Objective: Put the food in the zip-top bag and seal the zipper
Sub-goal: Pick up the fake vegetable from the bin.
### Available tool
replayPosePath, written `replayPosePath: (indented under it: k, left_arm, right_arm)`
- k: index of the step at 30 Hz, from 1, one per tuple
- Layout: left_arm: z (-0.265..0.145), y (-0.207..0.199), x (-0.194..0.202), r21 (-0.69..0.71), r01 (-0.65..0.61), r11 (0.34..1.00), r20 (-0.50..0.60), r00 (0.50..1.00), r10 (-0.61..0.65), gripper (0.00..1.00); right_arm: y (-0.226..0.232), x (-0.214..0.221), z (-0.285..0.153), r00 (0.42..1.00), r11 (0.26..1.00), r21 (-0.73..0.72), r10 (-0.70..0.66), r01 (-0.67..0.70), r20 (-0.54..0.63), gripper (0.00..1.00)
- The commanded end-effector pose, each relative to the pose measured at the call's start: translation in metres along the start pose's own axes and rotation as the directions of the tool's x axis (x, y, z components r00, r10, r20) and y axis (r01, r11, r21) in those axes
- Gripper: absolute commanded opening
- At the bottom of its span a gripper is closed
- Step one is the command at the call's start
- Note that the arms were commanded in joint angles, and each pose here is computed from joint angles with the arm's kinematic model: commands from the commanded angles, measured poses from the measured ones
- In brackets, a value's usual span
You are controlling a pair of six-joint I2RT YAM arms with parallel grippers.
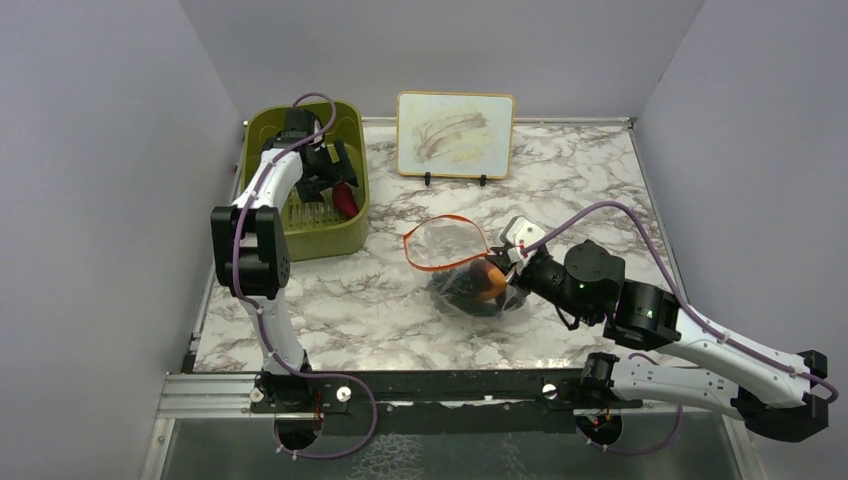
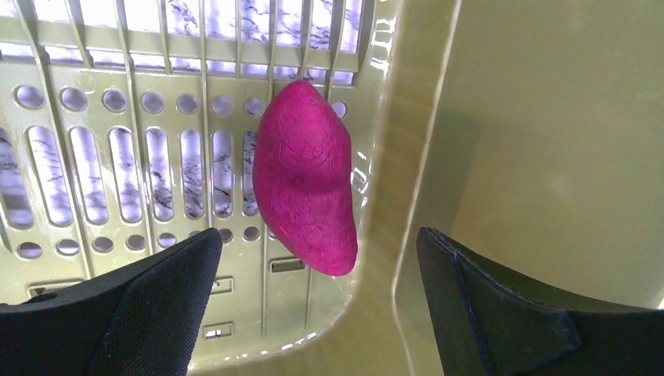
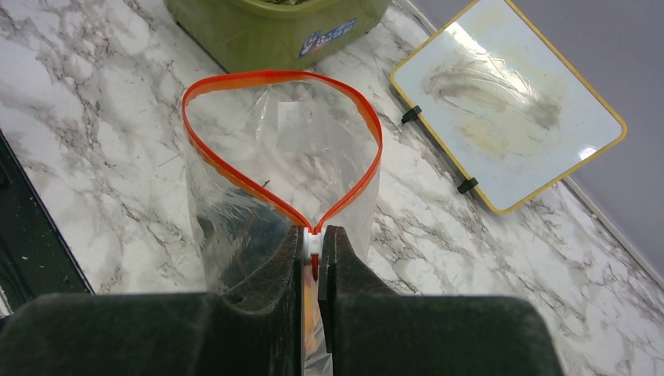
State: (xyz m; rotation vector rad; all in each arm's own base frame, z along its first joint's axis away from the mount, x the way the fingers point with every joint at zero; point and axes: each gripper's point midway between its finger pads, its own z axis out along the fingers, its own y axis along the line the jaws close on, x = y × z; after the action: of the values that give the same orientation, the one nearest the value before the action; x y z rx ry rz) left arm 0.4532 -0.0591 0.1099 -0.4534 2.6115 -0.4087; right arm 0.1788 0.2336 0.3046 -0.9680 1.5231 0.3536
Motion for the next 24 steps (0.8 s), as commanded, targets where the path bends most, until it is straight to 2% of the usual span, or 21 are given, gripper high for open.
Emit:
replayPosePath:
  k: [1, 13, 18, 24]
  left_arm:
    - [0.007, -0.006, -0.014, 0.011, -0.047, 0.999, 0.032, 0.998, 0.047, 0.97]
    - [0.039, 0.005, -0.009, -0.053, -0.100, 0.994, 0.006, 0.995, 0.100, 0.86]
    - [0.044, 0.003, -0.014, -0.063, -0.120, 0.991, 0.014, 0.993, 0.121, 0.76]
    - [0.036, 0.002, -0.025, -0.088, -0.149, 0.985, 0.052, 0.987, 0.154, 0.55]
  right_arm:
    - [-0.006, -0.025, -0.003, 0.997, 1.000, 0.014, 0.026, -0.027, 0.078, 0.01]
    - [-0.009, -0.031, 0.001, 0.997, 0.999, 0.030, 0.009, -0.011, 0.076, 0.01]
    - [-0.009, -0.031, 0.001, 0.997, 1.000, 0.029, 0.004, -0.006, 0.071, 0.01]
    - [-0.012, -0.033, -0.001, 0.997, 0.999, 0.037, 0.009, -0.011, 0.072, 0.01]
